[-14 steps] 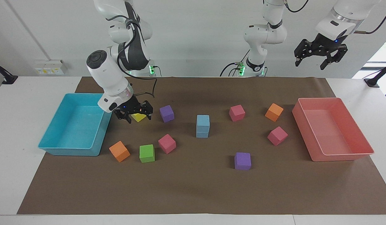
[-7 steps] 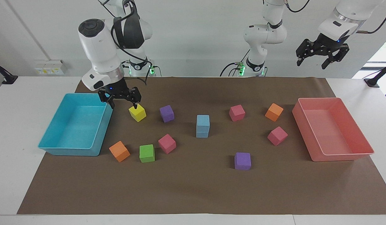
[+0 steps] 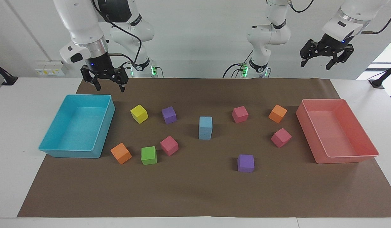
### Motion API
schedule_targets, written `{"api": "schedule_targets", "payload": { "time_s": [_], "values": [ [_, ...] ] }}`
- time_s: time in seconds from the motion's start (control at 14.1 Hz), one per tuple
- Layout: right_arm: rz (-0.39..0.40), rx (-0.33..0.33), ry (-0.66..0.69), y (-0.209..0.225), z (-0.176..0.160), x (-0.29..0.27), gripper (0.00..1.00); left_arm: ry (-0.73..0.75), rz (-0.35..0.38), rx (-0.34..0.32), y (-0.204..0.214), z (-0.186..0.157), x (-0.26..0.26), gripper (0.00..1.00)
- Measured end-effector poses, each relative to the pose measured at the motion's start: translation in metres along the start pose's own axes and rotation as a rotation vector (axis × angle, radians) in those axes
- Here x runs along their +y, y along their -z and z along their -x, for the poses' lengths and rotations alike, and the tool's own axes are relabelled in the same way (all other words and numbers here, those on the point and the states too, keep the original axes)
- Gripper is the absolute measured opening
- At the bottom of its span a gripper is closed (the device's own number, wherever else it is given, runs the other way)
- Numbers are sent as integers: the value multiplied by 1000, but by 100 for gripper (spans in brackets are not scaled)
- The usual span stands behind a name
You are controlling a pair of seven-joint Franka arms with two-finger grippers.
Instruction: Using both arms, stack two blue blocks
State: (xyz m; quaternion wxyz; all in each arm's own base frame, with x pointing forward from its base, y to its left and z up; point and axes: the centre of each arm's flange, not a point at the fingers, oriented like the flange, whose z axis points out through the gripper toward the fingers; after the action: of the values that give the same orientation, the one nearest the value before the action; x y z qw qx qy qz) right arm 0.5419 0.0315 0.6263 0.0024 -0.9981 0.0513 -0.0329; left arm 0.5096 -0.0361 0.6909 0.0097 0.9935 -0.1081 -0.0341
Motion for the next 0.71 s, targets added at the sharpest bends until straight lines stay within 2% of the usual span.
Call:
{"api": "schedule_targets", "payload": {
  "time_s": [0.21, 0.43, 0.71],
  "values": [
    [10, -52, -13, 7, 4, 26, 100, 0, 0, 0, 0, 0, 0, 100],
    [12, -74, -44, 12, 7, 50, 100, 0, 0, 0, 0, 0, 0, 100],
    [8, -73, 53, 17, 11, 53, 100, 7, 0, 6, 1, 0, -4, 100]
  ]
}}
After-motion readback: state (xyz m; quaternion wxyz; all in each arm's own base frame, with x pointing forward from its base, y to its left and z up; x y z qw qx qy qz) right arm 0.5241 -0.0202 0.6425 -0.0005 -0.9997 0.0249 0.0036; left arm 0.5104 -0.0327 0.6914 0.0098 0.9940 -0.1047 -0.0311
